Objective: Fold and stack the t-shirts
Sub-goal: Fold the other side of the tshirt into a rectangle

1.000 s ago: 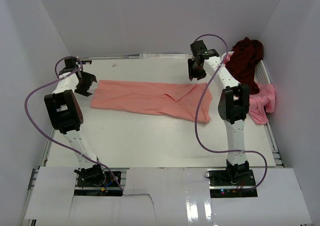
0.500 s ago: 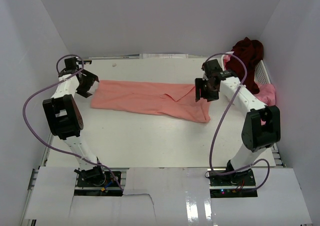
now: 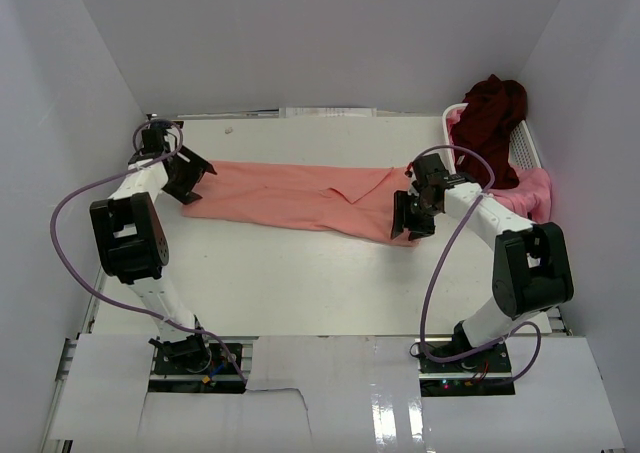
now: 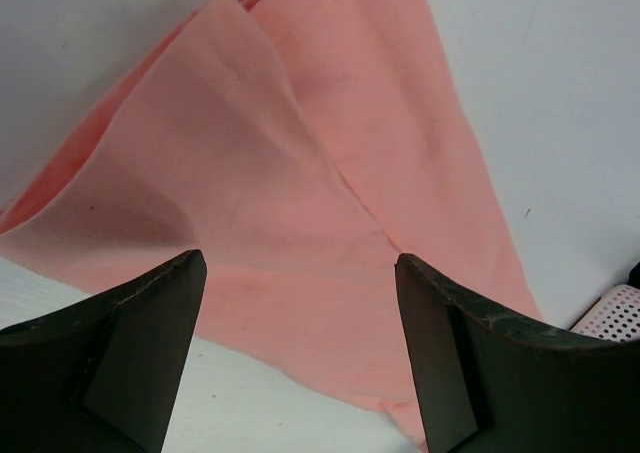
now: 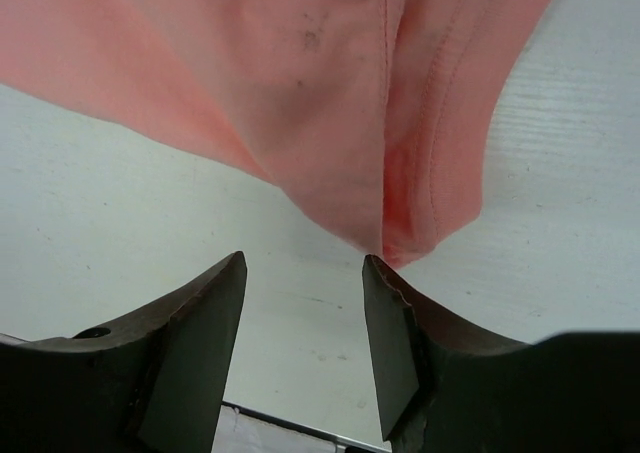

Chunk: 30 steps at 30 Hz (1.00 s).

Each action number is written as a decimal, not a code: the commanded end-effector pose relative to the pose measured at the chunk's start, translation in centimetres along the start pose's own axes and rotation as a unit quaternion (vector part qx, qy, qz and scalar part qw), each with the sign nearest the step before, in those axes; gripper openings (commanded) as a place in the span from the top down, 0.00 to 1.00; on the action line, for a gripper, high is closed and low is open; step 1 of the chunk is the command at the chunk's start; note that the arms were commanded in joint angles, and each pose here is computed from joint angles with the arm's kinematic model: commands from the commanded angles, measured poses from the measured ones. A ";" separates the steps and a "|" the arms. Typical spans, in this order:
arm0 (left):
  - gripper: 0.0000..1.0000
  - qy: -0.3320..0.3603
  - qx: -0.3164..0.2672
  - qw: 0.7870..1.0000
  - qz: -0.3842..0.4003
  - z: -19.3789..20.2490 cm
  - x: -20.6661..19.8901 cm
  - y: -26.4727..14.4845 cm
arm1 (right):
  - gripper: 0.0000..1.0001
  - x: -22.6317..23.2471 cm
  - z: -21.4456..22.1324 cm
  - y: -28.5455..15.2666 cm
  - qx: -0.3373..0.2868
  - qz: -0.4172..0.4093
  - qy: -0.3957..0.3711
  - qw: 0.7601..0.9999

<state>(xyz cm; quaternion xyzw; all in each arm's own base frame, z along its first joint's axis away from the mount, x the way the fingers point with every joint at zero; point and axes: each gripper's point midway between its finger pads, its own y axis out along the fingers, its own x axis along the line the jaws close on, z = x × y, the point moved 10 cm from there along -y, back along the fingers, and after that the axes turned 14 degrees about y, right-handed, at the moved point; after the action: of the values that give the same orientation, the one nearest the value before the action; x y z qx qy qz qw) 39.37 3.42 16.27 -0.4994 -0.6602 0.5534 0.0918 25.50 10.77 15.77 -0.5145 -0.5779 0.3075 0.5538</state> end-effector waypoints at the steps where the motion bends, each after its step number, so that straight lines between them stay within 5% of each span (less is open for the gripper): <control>1: 0.13 0.032 -0.040 0.998 0.037 -1.8 -1.8 -1.5 | 0.44 0.3 -1.0 0.5 -0.021 -0.031 0.004 0.999; 15: 0.14 0.051 -0.022 0.998 0.018 -2.1 -1.0 1.1 | 0.44 -0.9 -1.7 2.0 -0.013 -0.013 0.012 1.000; 18: 0.14 0.050 -0.013 0.999 0.010 -1.7 -0.6 1.7 | 0.54 -1.0 -1.8 2.3 -0.012 -0.008 0.012 1.000; 19: 0.14 0.051 -0.012 0.999 0.009 -1.7 -0.6 1.8 | 0.71 -1.1 -1.7 2.4 -0.010 -0.005 0.013 1.000; 21: 0.14 0.053 -0.010 0.999 0.004 -1.5 -0.4 2.1 | 0.90 -1.3 -1.6 2.5 -0.008 0.001 0.015 1.000; 30: 0.14 0.070 -0.006 0.998 -0.007 -1.1 -0.3 3.3 | 0.92 -2.2 -1.7 2.3 -0.005 0.025 0.022 0.999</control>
<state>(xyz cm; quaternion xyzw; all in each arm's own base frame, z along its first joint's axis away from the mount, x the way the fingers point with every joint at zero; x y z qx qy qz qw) 41.52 3.69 13.96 -0.5239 -0.6524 0.5315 0.1323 27.28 9.64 13.33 -0.5300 -0.5606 0.2989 0.5617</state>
